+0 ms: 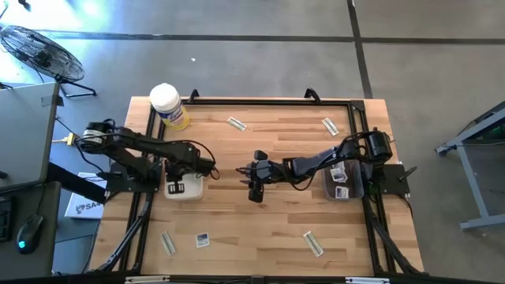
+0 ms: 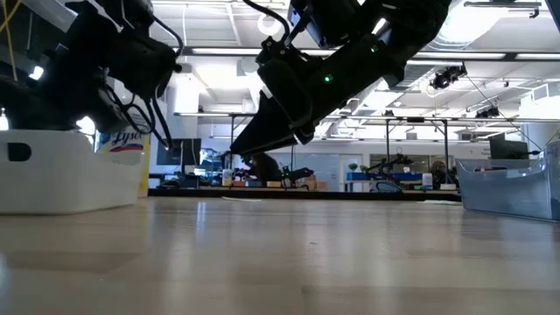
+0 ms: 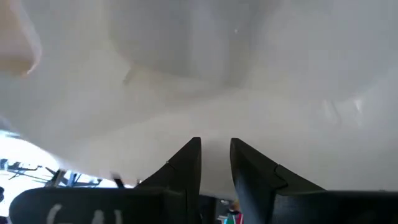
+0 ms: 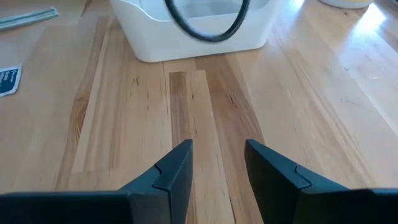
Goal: Pick & Place First Aid Supplies
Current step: Adjust the green bandages in the white bin, then put the green bandage into the white bin
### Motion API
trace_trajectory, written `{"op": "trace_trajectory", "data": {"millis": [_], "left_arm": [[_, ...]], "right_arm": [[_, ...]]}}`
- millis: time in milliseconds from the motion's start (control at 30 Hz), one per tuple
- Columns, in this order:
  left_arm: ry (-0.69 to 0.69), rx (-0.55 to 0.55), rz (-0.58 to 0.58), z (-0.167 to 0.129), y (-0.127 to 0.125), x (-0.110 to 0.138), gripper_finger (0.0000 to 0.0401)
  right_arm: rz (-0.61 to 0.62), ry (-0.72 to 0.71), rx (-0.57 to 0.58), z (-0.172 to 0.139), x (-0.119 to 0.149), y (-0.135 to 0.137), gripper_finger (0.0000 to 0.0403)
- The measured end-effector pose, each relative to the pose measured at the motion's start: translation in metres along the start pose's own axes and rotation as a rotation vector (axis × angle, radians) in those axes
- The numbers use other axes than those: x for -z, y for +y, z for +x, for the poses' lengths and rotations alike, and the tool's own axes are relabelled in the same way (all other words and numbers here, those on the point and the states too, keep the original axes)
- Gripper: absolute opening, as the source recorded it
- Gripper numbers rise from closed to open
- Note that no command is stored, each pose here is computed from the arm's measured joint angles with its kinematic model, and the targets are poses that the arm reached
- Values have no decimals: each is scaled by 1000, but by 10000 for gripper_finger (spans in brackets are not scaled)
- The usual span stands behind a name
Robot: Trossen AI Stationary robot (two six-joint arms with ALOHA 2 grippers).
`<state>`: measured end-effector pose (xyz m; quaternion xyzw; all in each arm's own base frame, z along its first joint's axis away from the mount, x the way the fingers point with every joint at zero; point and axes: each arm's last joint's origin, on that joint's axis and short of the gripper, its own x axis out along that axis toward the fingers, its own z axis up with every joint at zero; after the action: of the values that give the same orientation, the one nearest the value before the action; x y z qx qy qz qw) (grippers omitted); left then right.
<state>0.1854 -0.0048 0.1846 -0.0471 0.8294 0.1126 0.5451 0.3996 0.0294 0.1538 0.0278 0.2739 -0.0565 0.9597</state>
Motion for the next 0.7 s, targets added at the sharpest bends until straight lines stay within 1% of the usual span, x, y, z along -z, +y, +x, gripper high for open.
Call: {"op": "trace_trajectory", "data": {"millis": [167,300,400,500,633,700], "left_arm": [[-63,12,-20,-16,-15,16,82],[-157,44,-8,-30,-38,28,82],[-246,93,-2,-38,-62,35,82],[-329,171,16,-50,-90,42,82],[-446,282,39,-67,-130,58,82],[-497,321,34,-70,-150,66,82]], "right_arm": [[1,11,1,0,1,0,140],[1,12,2,0,1,0,140],[1,11,11,0,1,0,140],[16,10,19,0,1,0,140],[58,14,18,0,2,1,140],[59,14,22,-1,2,5,140]]}}
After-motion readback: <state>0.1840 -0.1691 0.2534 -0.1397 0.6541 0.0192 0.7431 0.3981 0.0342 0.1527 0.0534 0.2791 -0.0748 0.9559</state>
